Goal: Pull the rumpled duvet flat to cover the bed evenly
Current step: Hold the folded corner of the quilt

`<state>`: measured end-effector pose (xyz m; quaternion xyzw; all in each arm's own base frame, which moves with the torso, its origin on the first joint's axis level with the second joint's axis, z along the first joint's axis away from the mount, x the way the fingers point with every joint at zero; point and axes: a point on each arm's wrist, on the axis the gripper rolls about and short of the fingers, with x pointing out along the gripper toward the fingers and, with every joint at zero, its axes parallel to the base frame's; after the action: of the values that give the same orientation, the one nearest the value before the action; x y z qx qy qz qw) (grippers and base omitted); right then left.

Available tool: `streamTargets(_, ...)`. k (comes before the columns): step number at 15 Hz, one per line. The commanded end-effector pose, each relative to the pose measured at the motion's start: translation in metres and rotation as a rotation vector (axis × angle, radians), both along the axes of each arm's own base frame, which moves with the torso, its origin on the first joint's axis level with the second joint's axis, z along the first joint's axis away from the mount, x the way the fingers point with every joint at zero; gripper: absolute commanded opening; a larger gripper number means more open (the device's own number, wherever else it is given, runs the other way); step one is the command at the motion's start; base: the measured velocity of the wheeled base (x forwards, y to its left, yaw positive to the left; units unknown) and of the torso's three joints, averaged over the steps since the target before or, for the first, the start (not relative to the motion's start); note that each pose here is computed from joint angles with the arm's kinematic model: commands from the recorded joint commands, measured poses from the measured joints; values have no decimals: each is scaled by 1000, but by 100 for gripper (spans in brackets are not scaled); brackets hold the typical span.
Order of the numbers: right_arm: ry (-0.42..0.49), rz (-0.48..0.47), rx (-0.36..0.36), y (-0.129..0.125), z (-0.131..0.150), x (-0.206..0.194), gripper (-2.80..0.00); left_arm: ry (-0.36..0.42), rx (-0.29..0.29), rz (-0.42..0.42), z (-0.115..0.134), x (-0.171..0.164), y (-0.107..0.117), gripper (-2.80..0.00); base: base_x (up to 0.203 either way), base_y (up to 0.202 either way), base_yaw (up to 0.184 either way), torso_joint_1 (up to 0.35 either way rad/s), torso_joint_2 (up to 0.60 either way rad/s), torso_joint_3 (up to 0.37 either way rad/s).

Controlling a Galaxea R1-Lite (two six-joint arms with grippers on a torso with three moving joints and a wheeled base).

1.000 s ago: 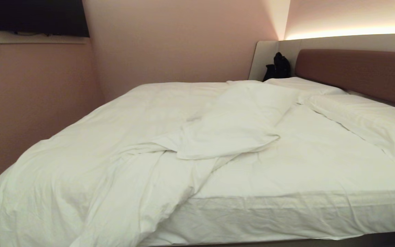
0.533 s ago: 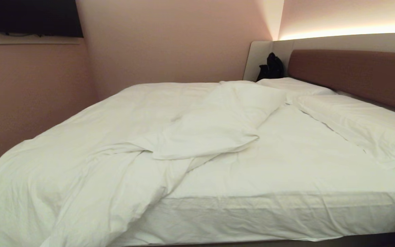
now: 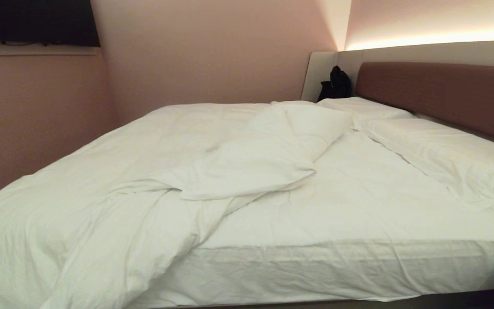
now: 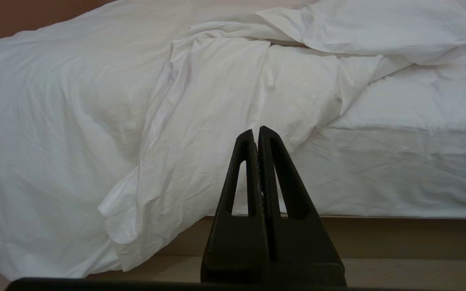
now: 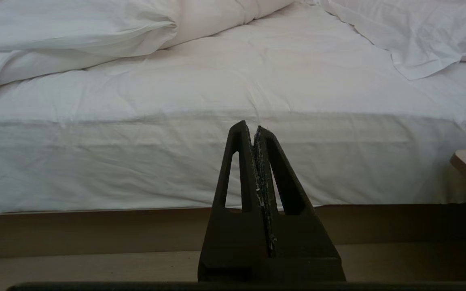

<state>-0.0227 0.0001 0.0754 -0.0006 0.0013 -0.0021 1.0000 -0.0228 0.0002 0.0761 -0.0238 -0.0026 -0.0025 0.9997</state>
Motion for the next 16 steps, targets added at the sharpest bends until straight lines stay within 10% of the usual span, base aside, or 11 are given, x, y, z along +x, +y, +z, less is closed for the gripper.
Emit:
streamTargets(1,1,0,0,0,0,0,-280,-2,-1,0,0,0,0,-280,0,0,0,0,0,0)
streamTargets(16,1,0,0,0,0,0,-280,-2,-15,3,0,0,0,-280,0,0,0,0,0,0)
